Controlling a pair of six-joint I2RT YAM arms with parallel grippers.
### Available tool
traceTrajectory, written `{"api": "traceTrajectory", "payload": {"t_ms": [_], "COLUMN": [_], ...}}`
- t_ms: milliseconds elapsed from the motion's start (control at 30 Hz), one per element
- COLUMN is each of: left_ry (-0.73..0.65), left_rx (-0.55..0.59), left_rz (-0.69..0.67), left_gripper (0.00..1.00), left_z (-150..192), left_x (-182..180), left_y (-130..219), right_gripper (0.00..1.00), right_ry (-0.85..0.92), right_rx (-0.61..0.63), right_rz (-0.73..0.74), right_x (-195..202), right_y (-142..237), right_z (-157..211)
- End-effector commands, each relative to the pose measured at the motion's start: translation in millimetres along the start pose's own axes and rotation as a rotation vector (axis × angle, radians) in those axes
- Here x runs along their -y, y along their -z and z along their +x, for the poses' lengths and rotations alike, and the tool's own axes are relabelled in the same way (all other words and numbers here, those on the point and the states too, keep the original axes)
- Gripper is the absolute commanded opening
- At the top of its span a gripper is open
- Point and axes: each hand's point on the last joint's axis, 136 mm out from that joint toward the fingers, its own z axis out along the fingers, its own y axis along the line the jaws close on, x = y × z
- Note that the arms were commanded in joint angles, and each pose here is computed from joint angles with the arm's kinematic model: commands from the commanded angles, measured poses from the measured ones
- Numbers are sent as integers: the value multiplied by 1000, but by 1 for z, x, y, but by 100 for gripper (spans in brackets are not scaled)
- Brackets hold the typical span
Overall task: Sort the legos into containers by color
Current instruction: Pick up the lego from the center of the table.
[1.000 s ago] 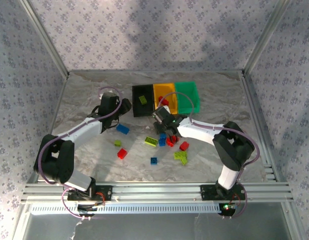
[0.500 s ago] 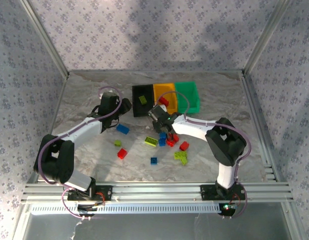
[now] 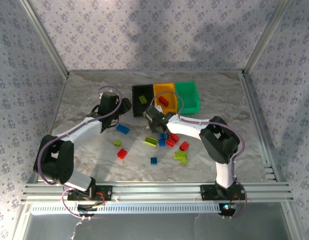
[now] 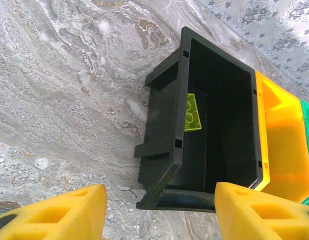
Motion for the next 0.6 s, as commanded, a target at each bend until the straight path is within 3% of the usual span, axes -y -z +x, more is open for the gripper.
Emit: {"api": "traceTrajectory", "payload": {"t_ms": [0,567], "left_ry": [-9,8], "left_rx": [32,24], "left_rz": [18,47], "left_gripper": [59,59], "left_z": [-13,-10], "left_x": [7,11], "left_y": [10,3], "right_gripper": [48,51], "right_ry": [22,52], "right_rx": [-54,-90], "right_rz": [69,162], "right_x": [11,21], "right_y": [-4,-8], "right_z": [15,24]}}
